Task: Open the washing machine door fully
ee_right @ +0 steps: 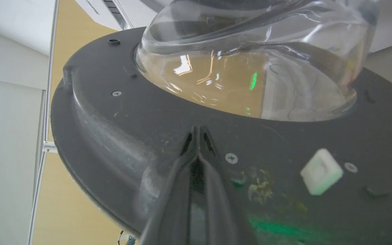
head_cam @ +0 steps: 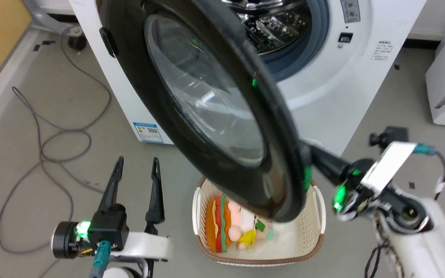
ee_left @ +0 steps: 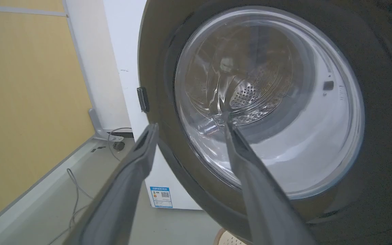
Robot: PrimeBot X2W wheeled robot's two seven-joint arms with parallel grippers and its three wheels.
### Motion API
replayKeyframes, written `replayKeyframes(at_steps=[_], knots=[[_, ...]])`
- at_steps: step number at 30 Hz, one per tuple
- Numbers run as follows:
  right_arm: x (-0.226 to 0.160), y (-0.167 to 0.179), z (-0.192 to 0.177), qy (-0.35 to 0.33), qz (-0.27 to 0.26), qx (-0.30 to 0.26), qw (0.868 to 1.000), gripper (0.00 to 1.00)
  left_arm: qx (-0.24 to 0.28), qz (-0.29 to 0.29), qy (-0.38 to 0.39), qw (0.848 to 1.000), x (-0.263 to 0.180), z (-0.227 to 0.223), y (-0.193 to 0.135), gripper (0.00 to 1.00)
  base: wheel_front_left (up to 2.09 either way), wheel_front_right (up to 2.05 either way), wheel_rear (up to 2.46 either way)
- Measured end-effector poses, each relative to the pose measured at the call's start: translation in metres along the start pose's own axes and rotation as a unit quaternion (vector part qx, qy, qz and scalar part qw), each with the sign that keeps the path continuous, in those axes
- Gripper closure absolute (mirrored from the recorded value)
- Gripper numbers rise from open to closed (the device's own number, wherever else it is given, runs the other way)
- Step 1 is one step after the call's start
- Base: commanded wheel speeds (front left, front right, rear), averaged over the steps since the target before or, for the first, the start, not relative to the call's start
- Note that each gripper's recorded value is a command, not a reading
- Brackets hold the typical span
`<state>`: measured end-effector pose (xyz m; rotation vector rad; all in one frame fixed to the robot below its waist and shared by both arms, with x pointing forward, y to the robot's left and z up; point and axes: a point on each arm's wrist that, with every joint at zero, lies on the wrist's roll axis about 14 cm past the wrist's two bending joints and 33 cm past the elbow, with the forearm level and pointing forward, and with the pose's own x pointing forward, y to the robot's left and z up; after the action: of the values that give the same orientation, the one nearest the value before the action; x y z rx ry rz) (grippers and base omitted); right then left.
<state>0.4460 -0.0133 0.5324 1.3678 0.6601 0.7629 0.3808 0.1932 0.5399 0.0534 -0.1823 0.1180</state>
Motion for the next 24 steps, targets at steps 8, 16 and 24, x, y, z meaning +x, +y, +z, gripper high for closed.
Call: replayKeyframes(at_steps=[8,16,24], knots=[[-0.002,0.008,-0.054,0.059,0.014,0.003,0.998,1.00,0.004,0.003,0.011,1.000,-0.017,-0.004,0.006,0.00,0.00,0.00,0.00],[-0.001,0.010,-0.106,0.123,0.018,0.006,0.992,1.00,0.007,0.017,0.016,1.000,-0.027,-0.005,0.016,0.00,0.00,0.00,0.00],[-0.005,0.010,-0.137,0.143,0.019,0.006,0.990,1.00,0.007,0.024,0.023,0.999,-0.035,-0.008,0.020,0.00,0.00,0.00,0.00]])
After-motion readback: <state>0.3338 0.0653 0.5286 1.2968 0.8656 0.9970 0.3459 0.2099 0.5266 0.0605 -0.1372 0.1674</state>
